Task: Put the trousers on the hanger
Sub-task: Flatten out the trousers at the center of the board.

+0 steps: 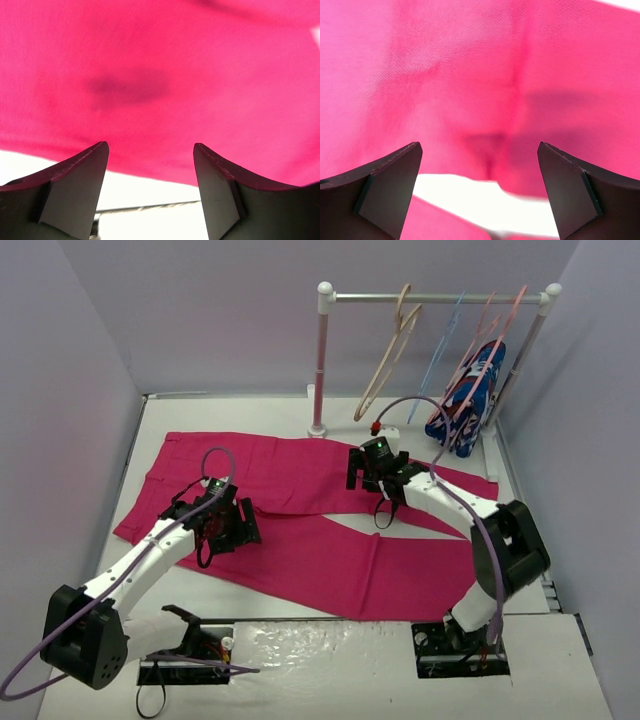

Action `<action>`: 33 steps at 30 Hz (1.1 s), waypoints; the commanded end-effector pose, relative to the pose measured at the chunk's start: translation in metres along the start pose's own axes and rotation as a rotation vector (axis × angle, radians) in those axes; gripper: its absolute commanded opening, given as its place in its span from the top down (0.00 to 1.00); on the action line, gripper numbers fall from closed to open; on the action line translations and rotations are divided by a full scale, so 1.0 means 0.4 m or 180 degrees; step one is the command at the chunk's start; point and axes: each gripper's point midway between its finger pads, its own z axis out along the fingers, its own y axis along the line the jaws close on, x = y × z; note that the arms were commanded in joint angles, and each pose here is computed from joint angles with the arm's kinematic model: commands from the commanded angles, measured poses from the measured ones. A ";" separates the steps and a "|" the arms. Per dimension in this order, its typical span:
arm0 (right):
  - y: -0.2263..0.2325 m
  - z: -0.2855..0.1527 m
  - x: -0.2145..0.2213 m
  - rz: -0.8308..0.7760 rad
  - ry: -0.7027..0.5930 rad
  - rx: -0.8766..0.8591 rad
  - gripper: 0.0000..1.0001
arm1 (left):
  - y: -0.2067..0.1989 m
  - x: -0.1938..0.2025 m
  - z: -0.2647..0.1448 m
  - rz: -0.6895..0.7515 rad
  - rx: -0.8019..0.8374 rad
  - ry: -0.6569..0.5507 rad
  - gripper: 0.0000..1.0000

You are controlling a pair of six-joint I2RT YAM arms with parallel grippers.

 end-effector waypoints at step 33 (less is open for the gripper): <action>-0.450 -0.087 0.038 0.1531 -0.0133 0.1029 0.00 | 0.026 -0.262 -0.035 -0.0143 -0.0076 -0.0717 0.35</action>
